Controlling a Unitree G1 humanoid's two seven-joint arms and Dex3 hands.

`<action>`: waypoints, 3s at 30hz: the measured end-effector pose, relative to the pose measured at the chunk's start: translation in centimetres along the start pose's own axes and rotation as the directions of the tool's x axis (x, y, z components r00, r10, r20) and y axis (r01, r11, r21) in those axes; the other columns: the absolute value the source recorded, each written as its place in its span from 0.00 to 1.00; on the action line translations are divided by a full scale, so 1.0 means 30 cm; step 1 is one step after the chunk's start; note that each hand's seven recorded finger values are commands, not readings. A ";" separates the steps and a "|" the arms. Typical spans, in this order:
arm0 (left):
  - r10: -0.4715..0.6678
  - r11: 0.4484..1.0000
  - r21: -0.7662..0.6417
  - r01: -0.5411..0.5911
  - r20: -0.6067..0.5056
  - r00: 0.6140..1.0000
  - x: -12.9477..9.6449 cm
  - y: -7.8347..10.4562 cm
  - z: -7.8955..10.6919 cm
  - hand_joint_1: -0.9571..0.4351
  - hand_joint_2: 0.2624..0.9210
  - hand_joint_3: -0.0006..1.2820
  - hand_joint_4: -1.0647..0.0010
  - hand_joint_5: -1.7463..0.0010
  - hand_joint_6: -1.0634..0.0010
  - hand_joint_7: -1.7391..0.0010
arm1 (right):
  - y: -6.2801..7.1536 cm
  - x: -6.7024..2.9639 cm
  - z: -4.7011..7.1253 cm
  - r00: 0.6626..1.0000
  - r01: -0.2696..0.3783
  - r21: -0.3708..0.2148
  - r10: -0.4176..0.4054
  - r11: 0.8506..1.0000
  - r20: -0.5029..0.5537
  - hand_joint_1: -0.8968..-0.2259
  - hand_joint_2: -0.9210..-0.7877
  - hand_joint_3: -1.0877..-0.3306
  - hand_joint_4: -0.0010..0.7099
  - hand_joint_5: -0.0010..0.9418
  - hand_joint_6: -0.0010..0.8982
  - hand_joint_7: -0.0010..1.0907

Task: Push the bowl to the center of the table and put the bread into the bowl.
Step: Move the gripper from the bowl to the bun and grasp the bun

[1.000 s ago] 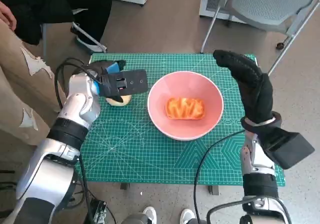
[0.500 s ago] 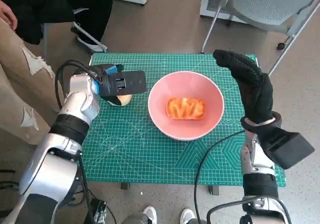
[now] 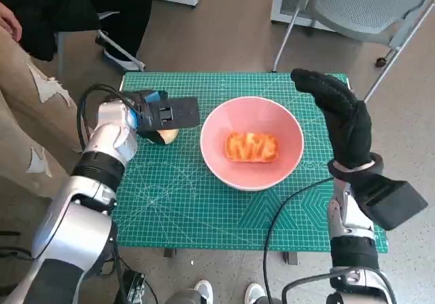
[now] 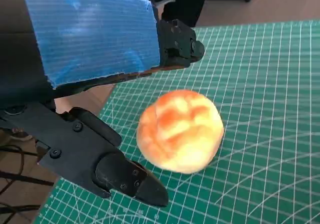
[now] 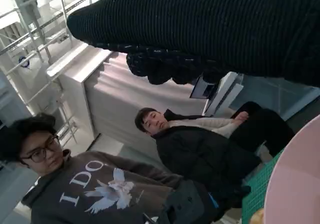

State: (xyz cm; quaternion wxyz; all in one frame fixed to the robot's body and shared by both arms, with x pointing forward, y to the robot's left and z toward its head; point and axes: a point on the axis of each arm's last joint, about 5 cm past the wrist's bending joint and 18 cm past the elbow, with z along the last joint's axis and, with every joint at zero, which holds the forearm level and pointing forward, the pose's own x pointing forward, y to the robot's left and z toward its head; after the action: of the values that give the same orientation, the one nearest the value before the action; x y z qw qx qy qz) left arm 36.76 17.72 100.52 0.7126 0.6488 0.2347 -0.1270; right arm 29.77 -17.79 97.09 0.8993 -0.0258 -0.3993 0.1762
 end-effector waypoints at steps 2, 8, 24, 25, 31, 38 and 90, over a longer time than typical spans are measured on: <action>-0.004 1.000 0.001 0.004 -0.002 1.000 0.002 -0.006 0.002 0.25 0.65 0.00 1.00 1.00 0.86 1.00 | 0.000 -0.002 0.000 1.000 0.002 0.000 -0.002 1.000 -0.001 0.34 0.00 0.40 0.26 0.00 0.00 0.47; -0.015 1.000 0.004 0.015 -0.007 1.000 0.006 -0.016 0.007 0.24 0.65 0.00 1.00 1.00 0.86 1.00 | 0.000 -0.005 0.000 1.000 0.008 -0.003 -0.008 1.000 0.001 0.34 0.00 0.40 0.26 0.00 0.00 0.47; -0.023 0.999 0.023 0.023 0.003 1.000 0.010 -0.033 0.031 0.26 0.66 0.00 1.00 1.00 0.86 1.00 | -0.004 -0.015 0.001 1.000 0.012 -0.009 -0.012 1.000 -0.002 0.34 0.00 0.40 0.26 0.00 0.00 0.47; -0.023 0.999 0.025 0.023 0.005 1.000 0.011 -0.034 0.032 0.27 0.66 0.00 1.00 1.00 0.85 1.00 | -0.004 -0.016 0.001 1.000 0.012 -0.010 -0.012 1.000 -0.002 0.34 0.00 0.40 0.26 0.00 0.00 0.47; -0.024 0.999 0.041 0.023 0.018 1.000 0.012 -0.039 0.032 0.31 0.65 0.00 0.97 0.99 0.83 0.99 | -0.005 -0.015 0.005 1.000 0.016 -0.013 -0.016 1.000 0.004 0.34 0.00 0.40 0.26 0.00 0.00 0.47; -0.023 0.998 0.053 0.022 0.032 0.999 0.014 -0.043 0.032 0.50 0.67 0.01 0.79 0.97 0.74 0.98 | -0.005 -0.014 0.007 1.000 0.023 -0.014 -0.023 1.000 0.007 0.34 0.00 0.40 0.27 0.00 0.00 0.47; 0.196 0.981 -0.015 -0.195 0.010 0.981 0.027 -0.093 0.014 0.98 0.47 0.61 0.43 0.16 0.85 0.98 | -0.008 -0.009 0.018 1.000 0.026 -0.014 -0.025 1.000 0.013 0.33 0.00 0.40 0.28 0.01 0.00 0.46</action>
State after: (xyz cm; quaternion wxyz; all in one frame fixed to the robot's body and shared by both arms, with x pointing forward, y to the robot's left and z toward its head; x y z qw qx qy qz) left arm 36.16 17.06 97.72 0.7276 0.6629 0.1666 -0.0585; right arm 29.29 -18.14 97.31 0.8987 -0.0261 -0.4067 0.1619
